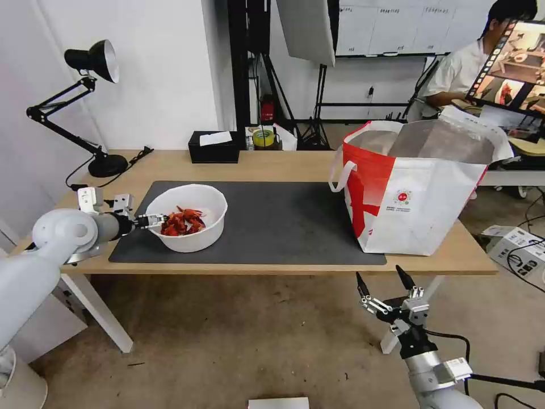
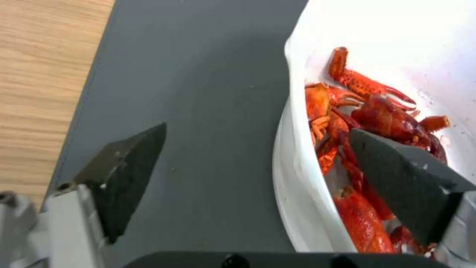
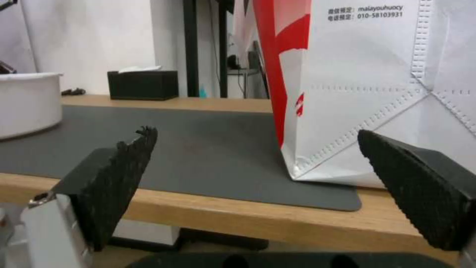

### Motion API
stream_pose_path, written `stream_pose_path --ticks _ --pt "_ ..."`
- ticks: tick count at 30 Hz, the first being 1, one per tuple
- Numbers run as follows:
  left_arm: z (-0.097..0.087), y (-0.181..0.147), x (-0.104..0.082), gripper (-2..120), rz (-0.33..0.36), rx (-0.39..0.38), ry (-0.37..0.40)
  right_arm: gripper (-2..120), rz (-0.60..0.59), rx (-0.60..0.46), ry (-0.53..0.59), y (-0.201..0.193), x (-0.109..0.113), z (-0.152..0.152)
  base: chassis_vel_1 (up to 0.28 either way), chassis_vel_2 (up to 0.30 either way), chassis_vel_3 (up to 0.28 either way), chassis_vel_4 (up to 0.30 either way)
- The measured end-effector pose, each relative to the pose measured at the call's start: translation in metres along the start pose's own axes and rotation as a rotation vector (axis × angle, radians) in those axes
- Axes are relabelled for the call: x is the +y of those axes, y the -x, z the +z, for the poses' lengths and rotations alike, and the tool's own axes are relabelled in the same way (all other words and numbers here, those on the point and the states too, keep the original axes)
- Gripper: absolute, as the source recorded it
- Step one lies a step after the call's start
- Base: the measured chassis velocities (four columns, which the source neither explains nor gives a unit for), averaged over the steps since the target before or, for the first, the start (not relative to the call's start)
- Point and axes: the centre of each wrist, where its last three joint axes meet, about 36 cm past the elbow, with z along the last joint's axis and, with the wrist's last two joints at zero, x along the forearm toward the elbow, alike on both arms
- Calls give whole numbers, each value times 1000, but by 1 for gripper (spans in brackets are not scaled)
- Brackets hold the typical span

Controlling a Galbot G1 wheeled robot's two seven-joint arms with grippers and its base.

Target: Pick up the trash from the table and place it into the takeout bag.

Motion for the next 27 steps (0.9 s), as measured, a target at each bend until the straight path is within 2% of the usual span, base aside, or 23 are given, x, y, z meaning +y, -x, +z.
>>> stream_pose_path --ticks 3,4,7,8,11,12,15,17,19,20,23,27 --pt "-1 1 -2 82 -6 -2 2 100 0 0 0 0 0 0 0 0 0 0" --pt "-1 1 -2 82 -6 -2 2 100 0 0 0 0 0 0 0 0 0 0" --pt "-1 1 -3 69 -7 -3 3 100 0 0 0 0 0 0 0 0 0 0" --pt "-1 1 -3 69 -7 -3 3 100 0 0 0 0 0 0 0 0 0 0" --pt "1 1 -5 52 -6 -2 5 100 0 0 0 0 0 0 0 0 0 0" --pt "1 1 -5 52 -6 -2 5 100 0 0 0 0 0 0 0 0 0 0" --pt "1 1 -5 39 1 0 -4 100 0 0 0 0 0 0 0 0 0 0" --pt "1 0 -6 35 5 1 -7 100 0 0 0 0 0 0 0 0 0 0" --pt "1 -1 -7 24 11 2 -12 100 0 0 0 0 0 0 0 0 0 0" --pt "1 -1 -7 24 11 2 -12 100 0 0 0 0 0 0 0 0 0 0" --pt "1 -2 -9 9 16 0 -9 100 0 0 0 0 0 0 0 0 0 0" --pt "1 -3 -10 0 22 -2 -10 100 0 0 0 0 0 0 0 0 0 0"
